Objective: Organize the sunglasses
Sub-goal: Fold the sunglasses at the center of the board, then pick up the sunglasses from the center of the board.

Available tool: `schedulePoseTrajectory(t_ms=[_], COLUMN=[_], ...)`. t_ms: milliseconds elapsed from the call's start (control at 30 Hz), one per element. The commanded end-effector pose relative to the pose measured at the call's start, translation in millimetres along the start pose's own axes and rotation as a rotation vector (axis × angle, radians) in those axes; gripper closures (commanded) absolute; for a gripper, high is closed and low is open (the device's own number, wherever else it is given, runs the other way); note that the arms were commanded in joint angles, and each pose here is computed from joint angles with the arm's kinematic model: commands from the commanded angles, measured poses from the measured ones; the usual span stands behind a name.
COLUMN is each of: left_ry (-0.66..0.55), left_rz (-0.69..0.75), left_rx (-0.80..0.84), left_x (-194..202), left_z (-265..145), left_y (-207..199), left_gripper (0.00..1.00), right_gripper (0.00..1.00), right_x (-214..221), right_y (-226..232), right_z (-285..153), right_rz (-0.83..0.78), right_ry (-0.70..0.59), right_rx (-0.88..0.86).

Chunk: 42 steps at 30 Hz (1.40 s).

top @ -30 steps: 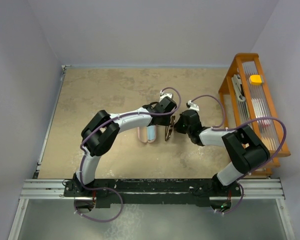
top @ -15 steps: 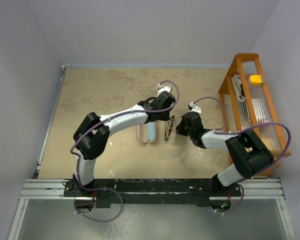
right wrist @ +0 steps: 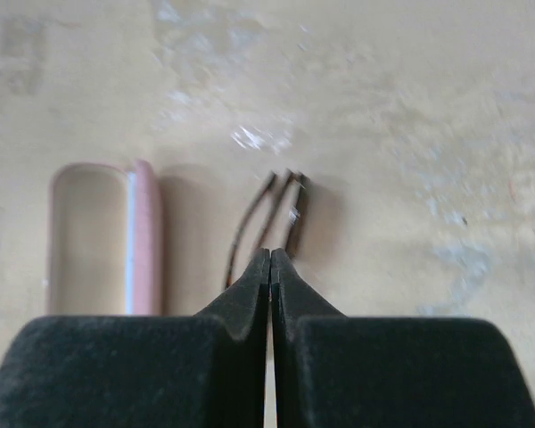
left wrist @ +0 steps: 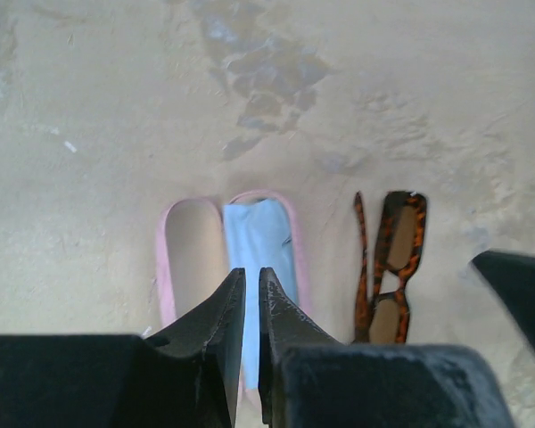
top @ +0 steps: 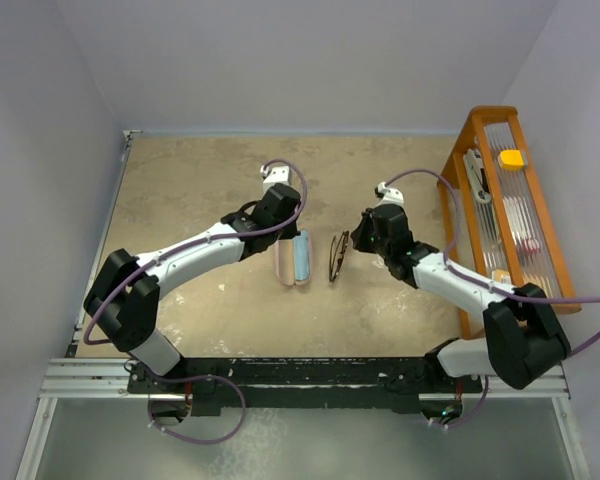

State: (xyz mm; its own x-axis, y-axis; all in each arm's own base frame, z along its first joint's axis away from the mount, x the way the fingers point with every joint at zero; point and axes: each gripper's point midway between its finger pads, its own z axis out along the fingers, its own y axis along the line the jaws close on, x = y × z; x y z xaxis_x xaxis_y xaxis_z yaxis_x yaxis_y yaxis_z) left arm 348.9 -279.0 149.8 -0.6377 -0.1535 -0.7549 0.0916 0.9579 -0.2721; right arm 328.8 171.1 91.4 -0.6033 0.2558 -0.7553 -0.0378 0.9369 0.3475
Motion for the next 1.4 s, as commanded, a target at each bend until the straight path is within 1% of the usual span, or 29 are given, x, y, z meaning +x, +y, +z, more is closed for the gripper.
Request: schedulePoseTrajectory(t_ms=[0,133,333,600,967,1233,1367], left_ry=[-0.045,-0.048,-0.046,-0.053,-0.103,-0.131,-0.133], left_rz=[-0.043,-0.045,-0.053,-0.059,-0.059,-0.072,-0.073], left_rx=[0.02,0.026,0.02,-0.002,-0.041,-0.03,-0.03], left_x=[-5.4,-4.4,-3.1,-3.6,-9.6,-14.4,-14.6], left_z=[-2.2,-3.6,-2.5,1.2,-2.2,-6.1,-7.7], left_y=[1.6,4.8,11.1,18.7,33.9,35.5,36.3], left_gripper=[0.92,0.92,0.92,0.87,0.87,0.87,0.87], right_gripper=[1.0,1.0,1.0,1.0,1.0,1.0,1.0], right_x=[-20.5,-15.4,4.8,24.8,51.8,53.7,46.2], right_y=[31.2,36.0,32.6,18.4,-5.8,-13.9,-13.3], right_z=[0.9,10.0,18.0,17.2,19.4,16.6,10.3], right_rz=[-0.055,-0.056,-0.048,-0.056,-0.074,-0.082,-0.08], right_ry=[0.033,0.066,0.118,0.156,0.205,0.199,0.174], right_rx=[-0.079,-0.092,-0.093,-0.059,0.011,0.041,0.04])
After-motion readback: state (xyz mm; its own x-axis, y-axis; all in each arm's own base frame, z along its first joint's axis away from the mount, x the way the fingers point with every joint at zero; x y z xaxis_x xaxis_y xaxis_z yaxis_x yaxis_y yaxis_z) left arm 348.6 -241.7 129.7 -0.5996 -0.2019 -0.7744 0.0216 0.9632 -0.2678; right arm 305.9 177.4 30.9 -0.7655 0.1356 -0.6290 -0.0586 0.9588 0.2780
